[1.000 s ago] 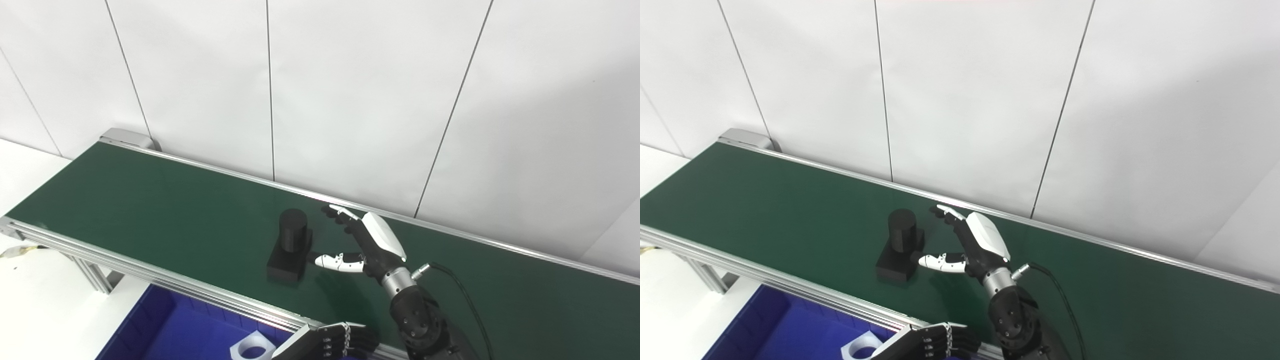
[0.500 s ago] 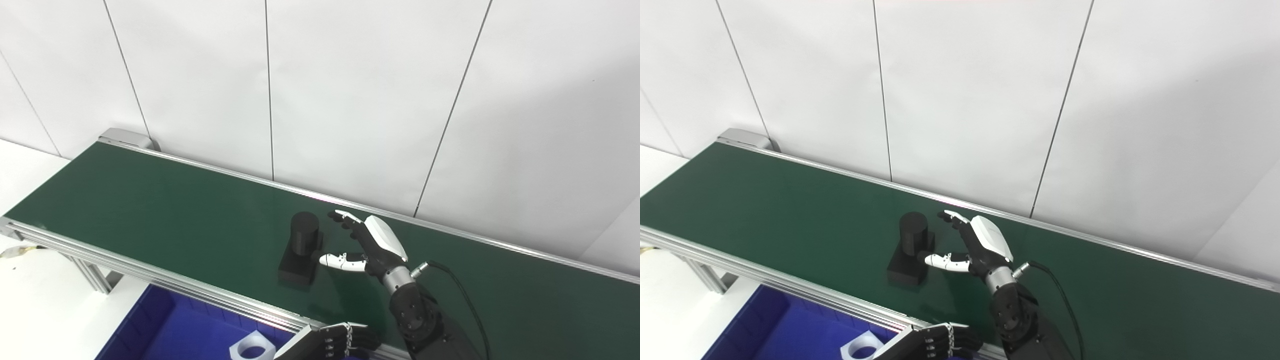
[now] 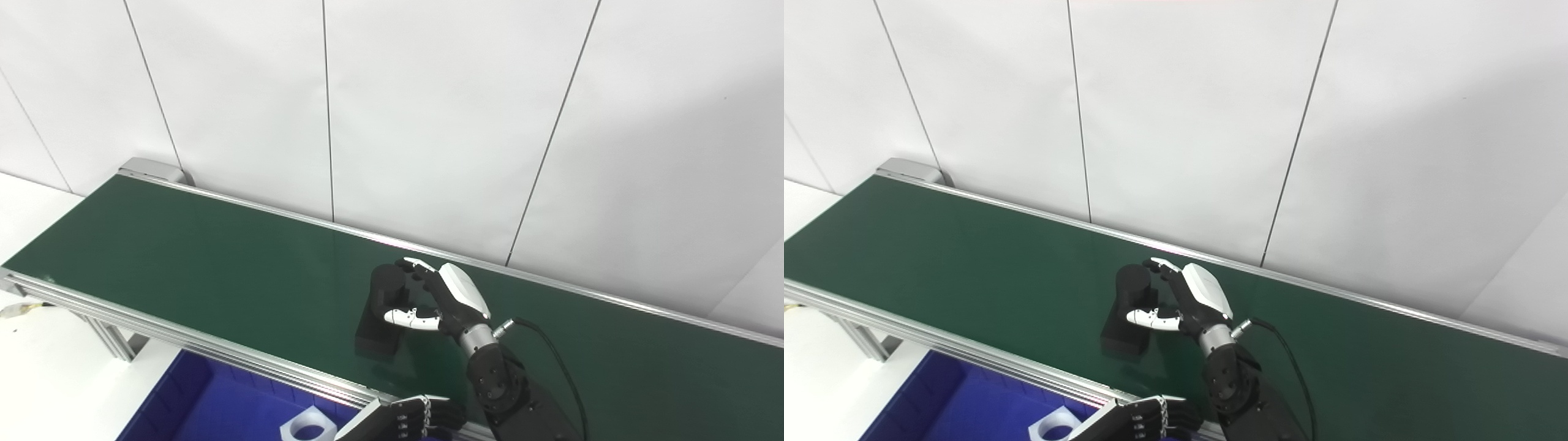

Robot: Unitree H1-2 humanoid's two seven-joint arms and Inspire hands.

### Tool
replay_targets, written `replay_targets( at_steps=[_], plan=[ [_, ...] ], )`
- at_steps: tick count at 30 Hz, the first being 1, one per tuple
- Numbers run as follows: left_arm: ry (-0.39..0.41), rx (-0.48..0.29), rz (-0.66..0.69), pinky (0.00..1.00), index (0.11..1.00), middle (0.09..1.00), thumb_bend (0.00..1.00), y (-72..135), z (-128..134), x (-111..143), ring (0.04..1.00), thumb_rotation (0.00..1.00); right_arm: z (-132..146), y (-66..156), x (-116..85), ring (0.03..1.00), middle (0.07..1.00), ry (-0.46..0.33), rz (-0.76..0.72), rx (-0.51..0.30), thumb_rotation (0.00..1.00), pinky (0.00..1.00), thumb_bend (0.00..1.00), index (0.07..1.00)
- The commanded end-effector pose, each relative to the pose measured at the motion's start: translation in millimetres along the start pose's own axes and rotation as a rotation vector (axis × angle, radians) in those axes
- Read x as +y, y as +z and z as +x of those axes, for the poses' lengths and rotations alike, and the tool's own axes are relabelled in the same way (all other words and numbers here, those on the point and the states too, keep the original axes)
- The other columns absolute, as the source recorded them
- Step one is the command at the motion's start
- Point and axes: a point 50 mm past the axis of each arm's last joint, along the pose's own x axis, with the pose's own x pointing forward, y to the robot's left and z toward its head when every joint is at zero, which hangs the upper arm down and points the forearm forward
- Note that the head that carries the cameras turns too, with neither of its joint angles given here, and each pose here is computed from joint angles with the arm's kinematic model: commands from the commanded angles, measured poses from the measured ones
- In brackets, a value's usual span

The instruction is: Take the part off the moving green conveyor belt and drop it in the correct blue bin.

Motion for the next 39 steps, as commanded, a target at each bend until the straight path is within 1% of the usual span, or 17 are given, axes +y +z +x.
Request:
replay_targets(
  at_steps=[1,4,7,8,10,11,12,13,14,15,17,22,25,27,28,35,39],
  plan=[
    [-0.007,-0.048,0.017,0.78,0.768,0.789,1.00,10.4,6.2,-3.4,0.807,0.12,14.3,32.5,-21.7,0.841,0.855,-0.057,-0.031,-0.125,0.39,0.76,0.68,0.854],
    [-0.006,-0.049,0.015,0.78,0.767,0.788,1.00,10.8,6.0,-4.4,0.804,0.12,13.0,33.0,-24.0,0.839,0.852,-0.062,-0.040,-0.132,0.33,0.76,0.69,0.846],
    [-0.008,-0.051,0.014,0.79,0.769,0.790,1.00,11.5,5.5,-4.9,0.808,0.12,11.4,32.9,-24.4,0.823,0.835,-0.085,-0.062,-0.145,0.24,0.75,0.71,0.830],
    [-0.009,-0.053,0.015,0.79,0.770,0.789,1.00,11.8,5.4,-5.1,0.806,0.12,10.9,32.5,-24.1,0.804,0.818,-0.099,-0.074,-0.149,0.18,0.73,0.72,0.816],
    [-0.009,-0.053,0.013,0.79,0.771,0.790,1.00,12.4,5.1,-5.6,0.805,0.12,10.2,31.9,-23.6,0.732,0.758,-0.129,-0.092,-0.153,0.05,0.67,0.73,0.769],
    [-0.009,-0.053,0.012,0.79,0.772,0.790,1.00,12.5,4.8,-5.8,0.805,0.12,9.9,31.5,-23.4,0.696,0.733,-0.148,-0.097,-0.159,0.03,0.63,0.73,0.746],
    [-0.009,-0.055,0.011,0.79,0.772,0.791,1.00,12.8,4.6,-6.0,0.806,0.11,9.5,31.2,-23.4,0.584,0.694,-0.165,-0.096,-0.167,0.01,0.57,0.62,0.623],
    [-0.009,-0.057,0.010,0.79,0.773,0.790,1.00,12.9,4.4,-6.1,0.805,0.11,9.3,31.0,-23.4,0.505,0.615,-0.176,-0.095,-0.173,0.01,0.53,0.57,0.574],
    [-0.009,-0.058,0.009,0.79,0.773,0.790,1.00,13.2,4.1,-6.1,0.805,0.11,9.1,30.6,-24.0,0.464,0.575,-0.198,-0.102,-0.180,0.00,0.50,0.54,0.549],
    [-0.009,-0.058,0.009,0.79,0.773,0.791,1.00,13.4,4.0,-6.0,0.809,0.12,9.1,30.3,-24.4,0.454,0.556,-0.213,-0.108,-0.185,0.00,0.41,0.51,0.518],
    [-0.009,-0.059,0.003,0.80,0.775,0.793,1.00,13.8,3.6,-6.0,0.812,0.13,9.0,29.9,-26.2,0.457,0.550,-0.242,-0.120,-0.191,0.00,0.36,0.50,0.490],
    [-0.008,-0.063,-0.001,0.80,0.781,0.798,1.00,14.9,2.1,-5.2,0.816,0.15,7.9,32.1,-32.8,0.461,0.568,-0.278,-0.129,-0.210,0.00,0.34,0.49,0.469],
    [-0.008,-0.066,0.000,0.80,0.784,0.801,1.00,15.6,1.0,-4.4,0.818,0.16,7.4,34.1,-35.4,0.460,0.569,-0.289,-0.135,-0.226,0.00,0.34,0.49,0.468],
    [-0.007,-0.066,0.001,0.80,0.783,0.802,1.00,15.9,0.2,-4.0,0.820,0.16,6.9,35.5,-36.8,0.458,0.555,-0.294,-0.135,-0.234,0.00,0.36,0.50,0.464],
    [-0.006,-0.066,0.001,0.81,0.783,0.803,1.00,16.0,-0.1,-3.9,0.822,0.16,6.7,36.0,-37.4,0.458,0.565,-0.295,-0.136,-0.235,0.00,0.35,0.49,0.467],
    [-0.008,-0.067,-0.001,0.82,0.787,0.812,1.00,17.4,-2.5,-3.1,0.832,0.16,4.9,37.7,-37.3,0.456,0.562,-0.306,-0.125,-0.252,0.00,0.34,0.49,0.471],
    [-0.007,-0.063,-0.004,0.82,0.790,0.816,1.00,17.9,-3.7,-2.8,0.835,0.17,2.7,37.8,-37.3,0.455,0.544,-0.316,-0.109,-0.260,0.00,0.37,0.50,0.463]
  ],
)
